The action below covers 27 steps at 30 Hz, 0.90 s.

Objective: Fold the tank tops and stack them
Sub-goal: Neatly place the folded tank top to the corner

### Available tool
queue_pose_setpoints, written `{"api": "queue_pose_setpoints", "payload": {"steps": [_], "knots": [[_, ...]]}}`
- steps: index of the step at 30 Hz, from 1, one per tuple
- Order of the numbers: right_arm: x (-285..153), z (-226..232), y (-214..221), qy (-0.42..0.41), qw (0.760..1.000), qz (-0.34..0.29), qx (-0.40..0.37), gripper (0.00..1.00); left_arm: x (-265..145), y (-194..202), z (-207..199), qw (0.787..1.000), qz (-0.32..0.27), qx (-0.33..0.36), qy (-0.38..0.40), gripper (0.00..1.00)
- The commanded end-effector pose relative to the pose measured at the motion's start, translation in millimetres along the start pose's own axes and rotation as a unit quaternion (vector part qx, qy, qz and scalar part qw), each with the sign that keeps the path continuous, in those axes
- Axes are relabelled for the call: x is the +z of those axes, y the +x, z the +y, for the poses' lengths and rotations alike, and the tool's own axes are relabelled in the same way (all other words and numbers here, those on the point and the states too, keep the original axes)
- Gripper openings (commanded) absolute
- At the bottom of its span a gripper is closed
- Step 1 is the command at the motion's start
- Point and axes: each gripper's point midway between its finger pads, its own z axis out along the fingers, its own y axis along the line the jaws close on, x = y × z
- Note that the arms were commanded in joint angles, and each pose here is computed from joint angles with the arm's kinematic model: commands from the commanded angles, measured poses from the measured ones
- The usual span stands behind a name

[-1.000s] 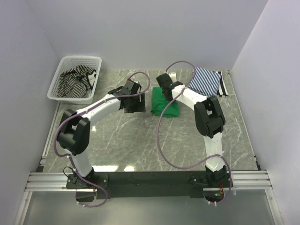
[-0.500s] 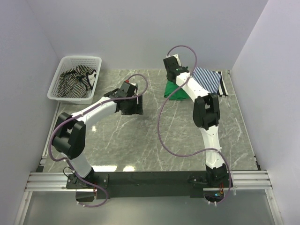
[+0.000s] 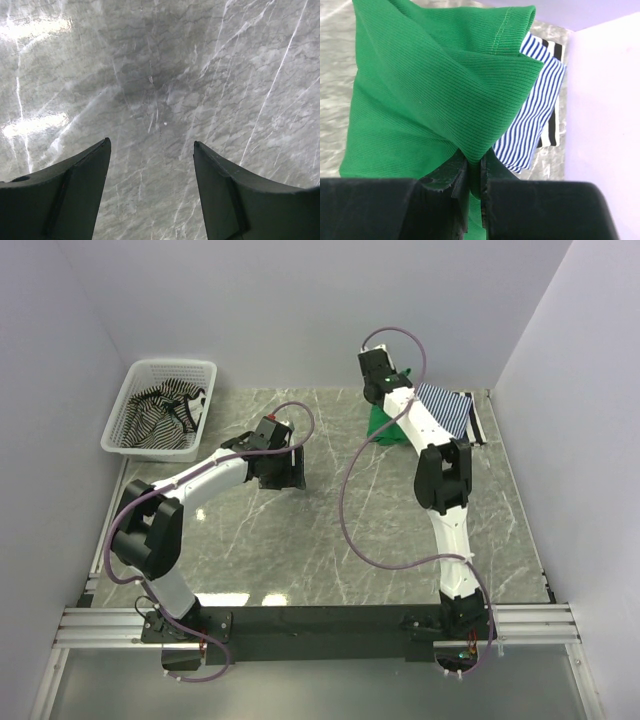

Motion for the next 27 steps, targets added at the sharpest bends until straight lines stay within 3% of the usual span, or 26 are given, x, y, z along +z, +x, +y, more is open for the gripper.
{"api": "queue_pose_setpoints", "payload": {"steps": [1,13,27], "knots": [[-17.1,-47.3,-30.3,0.035,0.998,-0.037,0.028,0.0,-14.7,-14.8,-12.7,0.999,-0.03,0.014,0.031,0.72],[-24.0,-90.4,-41.5,0.021,0.995,-0.058,0.076,0.0,-15.1,-13.9,-13.8,0.999,-0.028,0.013,0.034,0.73],[-3.3,-126.1,-29.5,-0.027,0.984,-0.059,0.168,0.0,-13.7,-11.7,-15.0,0.999,-0.023,0.012,0.039,0.72]]}}
